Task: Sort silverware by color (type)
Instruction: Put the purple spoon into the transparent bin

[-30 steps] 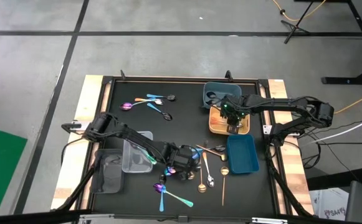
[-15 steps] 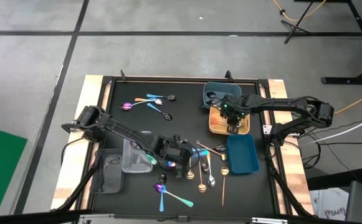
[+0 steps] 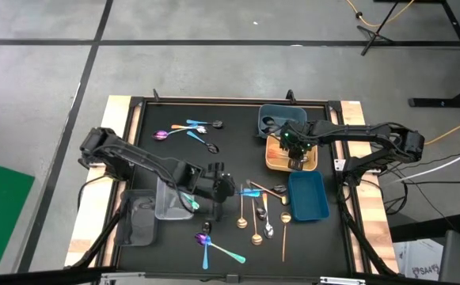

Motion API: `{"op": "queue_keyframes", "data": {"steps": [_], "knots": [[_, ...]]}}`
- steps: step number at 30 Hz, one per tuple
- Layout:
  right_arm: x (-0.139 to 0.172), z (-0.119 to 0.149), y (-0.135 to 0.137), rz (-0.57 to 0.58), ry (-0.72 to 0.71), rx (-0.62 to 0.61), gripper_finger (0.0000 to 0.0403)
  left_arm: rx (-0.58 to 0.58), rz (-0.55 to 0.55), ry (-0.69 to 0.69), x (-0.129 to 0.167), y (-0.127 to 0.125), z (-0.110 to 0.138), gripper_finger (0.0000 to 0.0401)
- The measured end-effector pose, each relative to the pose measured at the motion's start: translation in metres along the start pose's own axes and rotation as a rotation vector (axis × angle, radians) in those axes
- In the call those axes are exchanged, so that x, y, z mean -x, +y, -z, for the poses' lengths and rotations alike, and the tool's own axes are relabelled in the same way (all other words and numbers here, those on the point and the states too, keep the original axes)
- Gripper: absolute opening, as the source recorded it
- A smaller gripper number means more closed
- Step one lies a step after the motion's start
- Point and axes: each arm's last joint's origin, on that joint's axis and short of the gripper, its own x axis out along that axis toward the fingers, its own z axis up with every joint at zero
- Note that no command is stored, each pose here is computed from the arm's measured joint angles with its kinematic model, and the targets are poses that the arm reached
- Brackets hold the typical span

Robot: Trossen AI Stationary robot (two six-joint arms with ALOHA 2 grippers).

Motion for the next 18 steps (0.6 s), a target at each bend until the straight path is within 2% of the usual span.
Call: {"op": "queue_keyframes", "data": {"steps": [11,18], "knots": [[0.0,0.0,0.0,0.0,0.0,0.0,0.0101,-0.285,0.025,0.087,0.038,0.001,0.015,0.0014],[0.0,0.0,0.0,0.0,0.0,0.0,0.0101,-0.345,0.022,0.214,0.043,0.0,0.029,0.0015]]}}
